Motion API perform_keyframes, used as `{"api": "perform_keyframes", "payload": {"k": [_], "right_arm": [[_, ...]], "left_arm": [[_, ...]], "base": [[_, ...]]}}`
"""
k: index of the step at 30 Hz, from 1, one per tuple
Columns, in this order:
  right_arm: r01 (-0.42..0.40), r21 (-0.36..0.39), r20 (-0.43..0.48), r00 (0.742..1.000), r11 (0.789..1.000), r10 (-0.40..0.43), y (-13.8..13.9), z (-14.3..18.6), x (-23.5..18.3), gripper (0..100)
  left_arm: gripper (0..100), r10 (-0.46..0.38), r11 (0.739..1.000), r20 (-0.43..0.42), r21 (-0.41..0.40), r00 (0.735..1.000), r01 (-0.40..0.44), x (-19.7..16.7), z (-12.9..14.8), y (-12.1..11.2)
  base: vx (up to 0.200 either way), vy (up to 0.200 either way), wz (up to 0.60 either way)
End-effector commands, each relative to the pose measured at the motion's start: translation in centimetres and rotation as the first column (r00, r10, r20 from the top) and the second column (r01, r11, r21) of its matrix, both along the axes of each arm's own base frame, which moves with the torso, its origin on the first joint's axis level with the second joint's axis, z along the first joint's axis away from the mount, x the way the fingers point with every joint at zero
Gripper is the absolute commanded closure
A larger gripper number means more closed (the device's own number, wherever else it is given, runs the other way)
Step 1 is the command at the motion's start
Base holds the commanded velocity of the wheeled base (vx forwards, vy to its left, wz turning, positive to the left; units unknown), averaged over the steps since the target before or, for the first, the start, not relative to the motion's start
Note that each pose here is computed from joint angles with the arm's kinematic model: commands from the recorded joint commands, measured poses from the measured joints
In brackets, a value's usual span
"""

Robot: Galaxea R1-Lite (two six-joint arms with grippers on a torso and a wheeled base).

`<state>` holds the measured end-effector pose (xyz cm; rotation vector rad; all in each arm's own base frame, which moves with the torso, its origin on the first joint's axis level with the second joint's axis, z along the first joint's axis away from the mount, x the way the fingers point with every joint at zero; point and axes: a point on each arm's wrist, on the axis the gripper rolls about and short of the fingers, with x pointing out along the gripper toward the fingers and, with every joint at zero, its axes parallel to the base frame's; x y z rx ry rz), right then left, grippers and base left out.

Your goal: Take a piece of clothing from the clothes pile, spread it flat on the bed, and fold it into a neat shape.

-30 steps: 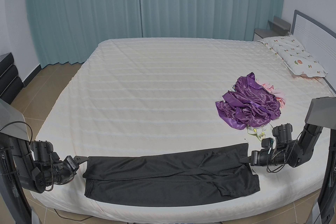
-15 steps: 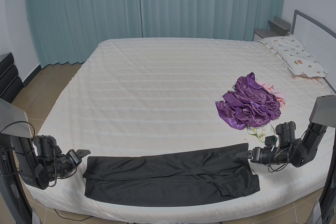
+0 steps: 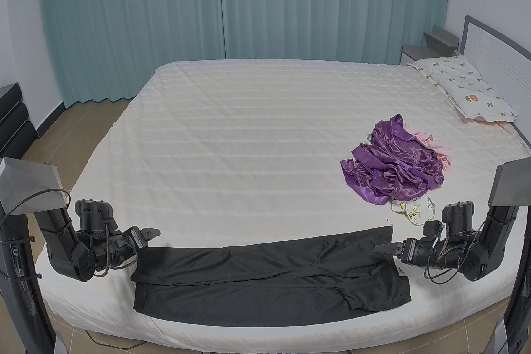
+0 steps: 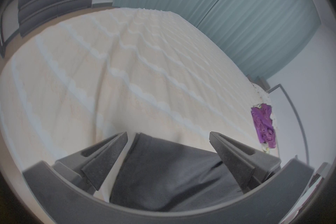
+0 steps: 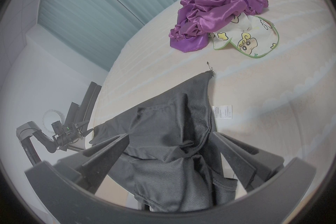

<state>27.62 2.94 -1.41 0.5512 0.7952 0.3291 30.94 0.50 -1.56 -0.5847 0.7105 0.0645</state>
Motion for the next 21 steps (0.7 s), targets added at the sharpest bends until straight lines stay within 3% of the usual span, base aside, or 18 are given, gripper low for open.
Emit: {"api": "perform_keyframes", "payload": {"k": [1,19,20,21], "right_arm": [[0.016,0.015,-0.034,0.999,1.0,-0.015,-0.1,-1.1,-0.9,0],[0.014,0.02,-0.03,0.999,1.0,-0.013,-0.1,-1.2,-1.2,0],[0.014,0.02,-0.03,0.999,1.0,-0.013,-0.1,-1.2,-1.2,0],[0.013,0.02,-0.03,0.999,1.0,-0.012,0.0,-1.2,-1.2,0]], "left_arm": [[0,-0.002,1.0,-0.003,0.019,1.0,0.002,0.4,-0.2,-0.2],[0,-0.016,1.0,-0.052,0.015,0.999,0.017,0.6,-2.0,-0.6],[100,-0.016,1.0,-0.055,0.015,0.998,0.017,0.6,-2.1,-0.6],[100,-0.016,1.0,-0.055,0.015,0.998,0.017,0.6,-2.1,-0.6]], "base": [[0.0,0.0,0.0],[0.0,0.0,0.0],[0.0,0.0,0.0],[0.0,0.0,0.0]]}}
